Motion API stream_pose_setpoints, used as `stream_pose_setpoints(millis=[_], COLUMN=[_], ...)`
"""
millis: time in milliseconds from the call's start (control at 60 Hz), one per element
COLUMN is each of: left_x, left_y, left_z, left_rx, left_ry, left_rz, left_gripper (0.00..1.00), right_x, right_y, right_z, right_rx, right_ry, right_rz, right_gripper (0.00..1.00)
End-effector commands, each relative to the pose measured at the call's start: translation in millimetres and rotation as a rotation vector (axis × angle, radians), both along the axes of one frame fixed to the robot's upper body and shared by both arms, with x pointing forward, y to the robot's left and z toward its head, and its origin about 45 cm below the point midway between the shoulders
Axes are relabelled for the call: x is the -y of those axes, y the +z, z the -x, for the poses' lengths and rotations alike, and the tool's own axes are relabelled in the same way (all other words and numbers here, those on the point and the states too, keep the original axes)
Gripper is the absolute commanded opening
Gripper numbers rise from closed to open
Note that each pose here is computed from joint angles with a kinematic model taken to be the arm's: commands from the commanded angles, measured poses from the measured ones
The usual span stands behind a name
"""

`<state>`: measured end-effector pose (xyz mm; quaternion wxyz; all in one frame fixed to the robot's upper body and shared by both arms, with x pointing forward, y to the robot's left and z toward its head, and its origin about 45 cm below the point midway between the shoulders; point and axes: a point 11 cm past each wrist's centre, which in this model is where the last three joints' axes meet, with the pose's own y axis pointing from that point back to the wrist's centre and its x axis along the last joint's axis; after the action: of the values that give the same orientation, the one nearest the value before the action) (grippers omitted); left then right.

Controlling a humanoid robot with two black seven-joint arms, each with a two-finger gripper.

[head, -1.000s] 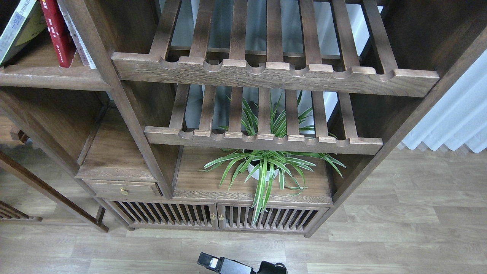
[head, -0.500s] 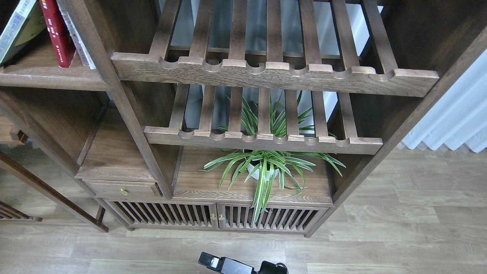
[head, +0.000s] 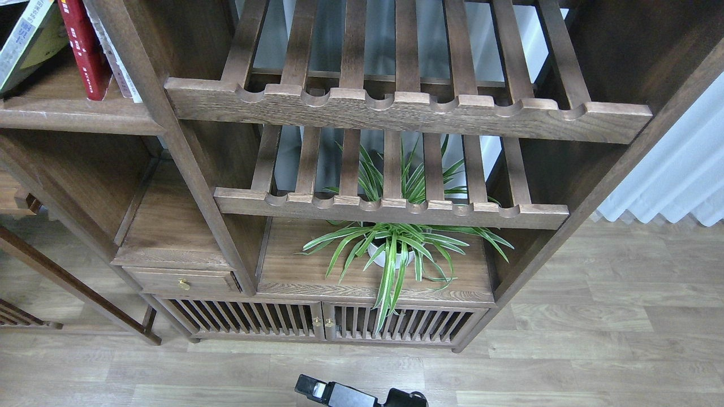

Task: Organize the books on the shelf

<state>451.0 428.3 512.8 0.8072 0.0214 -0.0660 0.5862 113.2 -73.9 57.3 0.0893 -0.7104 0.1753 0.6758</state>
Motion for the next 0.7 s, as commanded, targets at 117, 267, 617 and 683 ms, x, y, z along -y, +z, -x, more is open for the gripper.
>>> stream_pose_setpoints(millis=[117, 267, 617, 683], left_x=[3.9, 9.2, 13.6, 15.8], left_y=[-8.9, -13.6, -14.1, -8.9], left_z=[-10.5, -13.9, -12.8, -10.5], left_rx=[-0.063, -0.077, -0.079, -0.062], left_ry=[0.010, 0.000, -0.014, -0.023], left_rz=[-0.024, -0.021, -0.030, -0.032], left_gripper=[0.06, 0.22, 0.35, 0.35], right_x=[-0.6, -0.9, -1.1, -1.1], right_y=[0.1, 0.6, 0.5, 0.4], right_z=[0.3, 0.2, 0.7, 0.9], right_rx=[0.000, 0.001, -0.001, -0.001], right_ry=[0.001, 0.001, -0.001, 0.000], right_rz=[-0.001, -0.002, -0.003, -0.003], right_gripper=[1.00, 1.00, 1.00, 1.00])
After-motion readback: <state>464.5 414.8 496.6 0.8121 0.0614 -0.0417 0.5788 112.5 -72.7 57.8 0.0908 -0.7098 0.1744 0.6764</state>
